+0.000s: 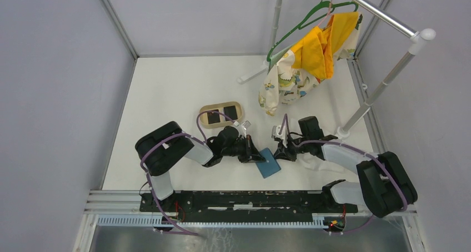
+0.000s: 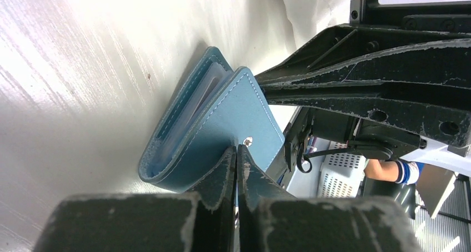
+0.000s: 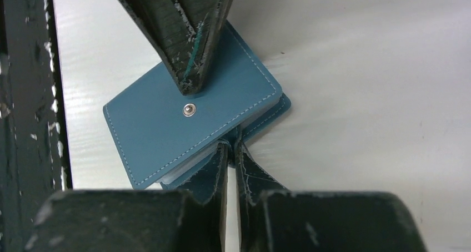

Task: Put the credit cards into the card holder
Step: Close the card holder at the center of the board.

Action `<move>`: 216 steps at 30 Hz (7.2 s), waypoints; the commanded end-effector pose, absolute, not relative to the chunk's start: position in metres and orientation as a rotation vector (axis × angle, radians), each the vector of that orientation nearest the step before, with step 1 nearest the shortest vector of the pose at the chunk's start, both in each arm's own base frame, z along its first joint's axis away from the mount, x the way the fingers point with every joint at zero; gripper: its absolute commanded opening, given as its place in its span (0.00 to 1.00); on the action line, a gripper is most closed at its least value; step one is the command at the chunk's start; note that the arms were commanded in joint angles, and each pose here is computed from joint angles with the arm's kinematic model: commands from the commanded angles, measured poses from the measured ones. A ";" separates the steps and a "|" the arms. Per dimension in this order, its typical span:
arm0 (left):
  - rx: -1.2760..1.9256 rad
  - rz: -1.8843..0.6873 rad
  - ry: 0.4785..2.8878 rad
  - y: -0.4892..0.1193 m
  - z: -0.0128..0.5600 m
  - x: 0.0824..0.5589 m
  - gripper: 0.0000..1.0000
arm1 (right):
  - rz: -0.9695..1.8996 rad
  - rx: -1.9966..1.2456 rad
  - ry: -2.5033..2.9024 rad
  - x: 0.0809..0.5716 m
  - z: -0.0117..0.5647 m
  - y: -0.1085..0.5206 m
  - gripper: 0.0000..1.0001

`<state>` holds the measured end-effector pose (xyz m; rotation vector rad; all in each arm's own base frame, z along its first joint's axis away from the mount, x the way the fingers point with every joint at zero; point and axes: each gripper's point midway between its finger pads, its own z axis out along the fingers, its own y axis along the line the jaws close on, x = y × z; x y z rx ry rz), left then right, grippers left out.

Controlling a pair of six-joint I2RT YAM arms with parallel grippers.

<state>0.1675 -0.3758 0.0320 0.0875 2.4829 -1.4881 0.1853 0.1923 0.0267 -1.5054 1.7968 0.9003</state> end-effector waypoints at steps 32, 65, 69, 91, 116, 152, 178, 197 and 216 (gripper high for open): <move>0.093 -1.368 2.549 -0.366 -0.002 0.168 0.07 | 0.921 -0.778 1.850 0.222 0.065 0.194 0.37; 0.107 -1.383 2.557 -0.369 -0.002 0.166 0.06 | 0.814 -1.807 1.636 0.224 0.036 0.204 0.37; 0.106 -1.381 2.559 -0.368 -0.003 0.165 0.06 | 0.775 -1.784 1.656 0.227 0.036 0.200 0.26; 0.110 -1.381 2.561 -0.367 -0.004 0.165 0.06 | 0.821 -1.840 1.596 0.199 0.036 0.189 0.54; 0.109 -1.391 2.559 -0.368 -0.005 0.164 0.06 | 0.475 -1.524 1.781 0.260 0.040 0.181 0.45; 0.087 -1.031 2.589 -0.360 0.011 0.187 0.02 | 0.465 -1.568 1.819 0.238 0.070 0.192 0.90; 0.090 -1.153 2.544 -0.377 0.034 0.191 0.08 | 0.564 -1.566 1.789 0.258 0.094 0.231 0.00; 0.107 -1.205 2.476 -0.373 0.058 0.197 0.09 | 0.449 -1.556 2.005 0.228 0.057 0.186 0.51; 0.143 -1.254 2.488 -0.384 0.054 0.193 0.09 | 0.461 -1.523 1.935 0.247 0.073 0.203 0.00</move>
